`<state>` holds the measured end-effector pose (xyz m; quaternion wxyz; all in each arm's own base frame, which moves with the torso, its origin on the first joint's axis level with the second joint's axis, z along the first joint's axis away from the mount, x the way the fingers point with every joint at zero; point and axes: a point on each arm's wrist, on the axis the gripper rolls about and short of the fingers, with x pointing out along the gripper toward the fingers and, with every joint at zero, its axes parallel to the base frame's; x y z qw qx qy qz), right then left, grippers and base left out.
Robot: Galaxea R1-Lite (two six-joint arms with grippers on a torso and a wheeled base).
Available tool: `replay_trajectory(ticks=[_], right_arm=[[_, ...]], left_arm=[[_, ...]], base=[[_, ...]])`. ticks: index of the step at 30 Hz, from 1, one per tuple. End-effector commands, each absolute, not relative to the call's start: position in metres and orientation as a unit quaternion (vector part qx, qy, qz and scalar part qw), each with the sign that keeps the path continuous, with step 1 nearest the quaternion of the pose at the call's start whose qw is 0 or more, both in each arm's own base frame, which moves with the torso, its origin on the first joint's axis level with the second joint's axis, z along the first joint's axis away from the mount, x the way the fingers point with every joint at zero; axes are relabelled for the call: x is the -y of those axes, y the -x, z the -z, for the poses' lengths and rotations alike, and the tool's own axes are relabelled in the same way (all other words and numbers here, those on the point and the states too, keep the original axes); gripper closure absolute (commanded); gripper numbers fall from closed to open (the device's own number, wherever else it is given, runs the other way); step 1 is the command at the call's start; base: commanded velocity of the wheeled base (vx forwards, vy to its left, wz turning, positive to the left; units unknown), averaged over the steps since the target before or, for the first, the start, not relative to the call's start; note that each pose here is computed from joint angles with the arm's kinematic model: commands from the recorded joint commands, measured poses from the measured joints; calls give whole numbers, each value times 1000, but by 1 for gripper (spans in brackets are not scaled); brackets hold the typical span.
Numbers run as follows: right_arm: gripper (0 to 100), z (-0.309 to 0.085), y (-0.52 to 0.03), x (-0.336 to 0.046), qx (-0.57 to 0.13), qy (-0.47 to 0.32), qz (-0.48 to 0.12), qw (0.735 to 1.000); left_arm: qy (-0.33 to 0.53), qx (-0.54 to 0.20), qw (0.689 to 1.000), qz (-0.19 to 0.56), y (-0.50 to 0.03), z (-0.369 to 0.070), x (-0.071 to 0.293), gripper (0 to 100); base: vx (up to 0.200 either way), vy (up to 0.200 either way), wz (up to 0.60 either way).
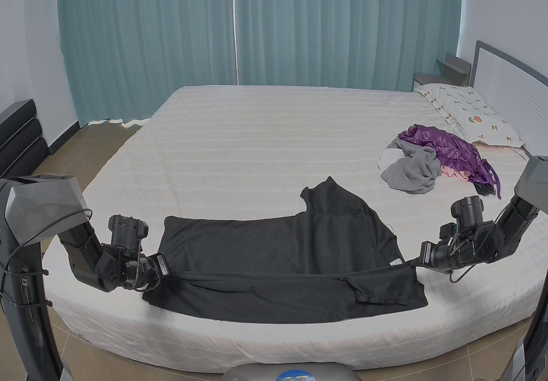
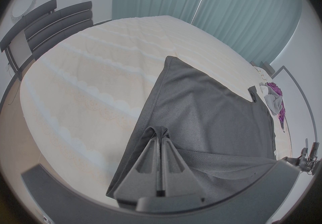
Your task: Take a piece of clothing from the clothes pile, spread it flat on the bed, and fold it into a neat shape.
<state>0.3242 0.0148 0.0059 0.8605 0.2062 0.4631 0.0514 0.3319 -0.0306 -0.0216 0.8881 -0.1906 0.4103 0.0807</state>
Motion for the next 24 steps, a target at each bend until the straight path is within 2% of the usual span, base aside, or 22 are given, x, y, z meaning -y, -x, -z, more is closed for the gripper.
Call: replay_trajectory(ticks=[1,8,9,10,18,24], right_arm=[[100,-4,-323,-15,-467,-206,-52,859],[100,6,-324,-18,-480,-206,-52,851],[0,7,-324,-18,-481,-206,-52,851],[0,7,-325,-18,-481,-207,-53,851],[0,-2,-318,-19,-476,-235,-64,845],[0,-8,-295,-19,-464,-269,-63,842]], left_arm=[[192,-401,892,-78,-331,13,30,100],[193,-405,890,-80,-332,18,30,100],[193,-407,889,-80,-333,21,30,100],[193,-410,888,-80,-334,23,30,0],[216,-406,883,-90,-336,25,31,0],[242,-377,889,-92,-328,-2,29,0]], base=[[0,0,0],[0,0,0],[0,0,0],[0,0,0],[0,0,0],[0,0,0]])
